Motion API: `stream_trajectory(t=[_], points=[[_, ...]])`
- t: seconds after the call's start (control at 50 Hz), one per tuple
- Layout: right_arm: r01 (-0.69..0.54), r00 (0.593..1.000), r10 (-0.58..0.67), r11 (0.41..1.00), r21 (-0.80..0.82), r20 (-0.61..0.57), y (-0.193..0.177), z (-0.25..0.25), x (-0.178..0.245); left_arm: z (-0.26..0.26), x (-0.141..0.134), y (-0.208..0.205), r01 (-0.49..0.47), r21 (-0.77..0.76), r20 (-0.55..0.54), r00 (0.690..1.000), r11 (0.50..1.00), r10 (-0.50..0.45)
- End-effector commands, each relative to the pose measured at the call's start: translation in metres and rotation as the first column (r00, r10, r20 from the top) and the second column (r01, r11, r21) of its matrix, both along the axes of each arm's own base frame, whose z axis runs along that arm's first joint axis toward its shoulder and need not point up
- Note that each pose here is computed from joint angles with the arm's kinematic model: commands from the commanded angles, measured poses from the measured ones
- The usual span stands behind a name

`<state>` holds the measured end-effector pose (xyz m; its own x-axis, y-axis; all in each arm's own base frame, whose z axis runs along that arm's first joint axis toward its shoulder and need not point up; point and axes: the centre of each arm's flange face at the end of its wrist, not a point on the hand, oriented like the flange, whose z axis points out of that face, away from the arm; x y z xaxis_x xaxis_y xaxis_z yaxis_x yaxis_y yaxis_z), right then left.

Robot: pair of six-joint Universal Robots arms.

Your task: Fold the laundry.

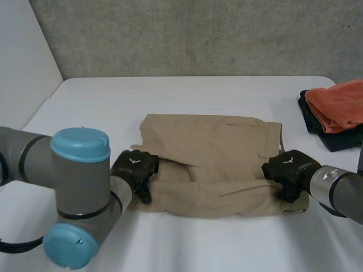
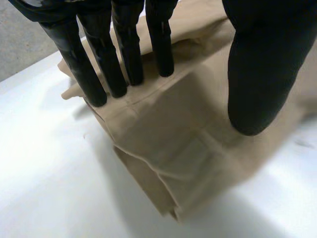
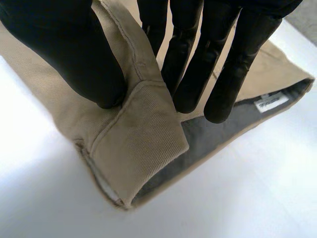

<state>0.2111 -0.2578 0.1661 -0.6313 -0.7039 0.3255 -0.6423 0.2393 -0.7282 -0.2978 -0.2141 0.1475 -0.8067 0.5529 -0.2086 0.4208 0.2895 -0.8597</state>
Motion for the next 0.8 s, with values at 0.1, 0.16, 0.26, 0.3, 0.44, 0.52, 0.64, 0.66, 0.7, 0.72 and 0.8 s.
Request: stream_trajectory(t=[0.1,0.16,0.26,0.3,0.44,0.52,0.64,0.66,0.7,0.72,0.8], points=[[0.034,0.999,-0.032,0.999,-0.038,0.044,-0.013,-0.002,0.003,0.006,0.024,0.037,0.002,0.054,0.038,0.999,0.999,-0.004],[0.035,0.998,-0.033,0.999,-0.033,0.044,-0.012,-0.002,0.003,0.005,0.023,0.036,0.003,0.050,0.035,0.999,0.999,-0.004],[0.036,0.998,-0.035,0.999,-0.022,0.042,-0.010,-0.004,0.002,-0.001,0.017,0.025,0.002,0.039,0.027,1.000,0.999,-0.003],[0.036,0.998,-0.035,0.999,-0.016,0.042,-0.009,-0.005,0.001,-0.007,0.013,0.018,-0.002,0.033,0.025,1.000,0.999,0.001],[0.032,0.999,-0.032,0.999,0.005,0.044,-0.004,-0.010,0.000,-0.032,0.005,-0.003,-0.051,0.035,0.060,0.997,0.998,0.049],[0.031,0.999,-0.031,0.999,0.011,0.041,-0.002,-0.012,0.000,-0.033,0.005,-0.007,-0.079,0.020,0.071,0.994,0.997,0.077],[0.032,0.999,-0.030,0.998,-0.049,0.037,-0.006,0.003,0.000,0.017,0.005,-0.007,-0.097,-0.098,-0.013,0.995,0.990,0.096],[0.031,0.999,-0.028,0.996,-0.081,0.040,-0.006,0.012,0.000,0.026,0.007,-0.007,-0.103,-0.116,-0.030,0.995,0.988,0.100],[0.032,0.998,-0.022,0.983,-0.179,0.059,-0.008,0.041,0.001,0.060,0.011,-0.003,-0.114,-0.187,-0.091,0.991,0.976,0.099],[0.034,0.997,-0.021,0.977,-0.211,0.068,-0.009,0.051,0.001,0.072,0.012,-0.002,-0.118,-0.213,-0.114,0.989,0.970,0.096],[0.040,0.994,-0.001,0.932,-0.361,0.107,-0.007,0.100,0.001,0.131,0.020,0.011,-0.141,-0.337,-0.224,0.972,0.931,0.067]])
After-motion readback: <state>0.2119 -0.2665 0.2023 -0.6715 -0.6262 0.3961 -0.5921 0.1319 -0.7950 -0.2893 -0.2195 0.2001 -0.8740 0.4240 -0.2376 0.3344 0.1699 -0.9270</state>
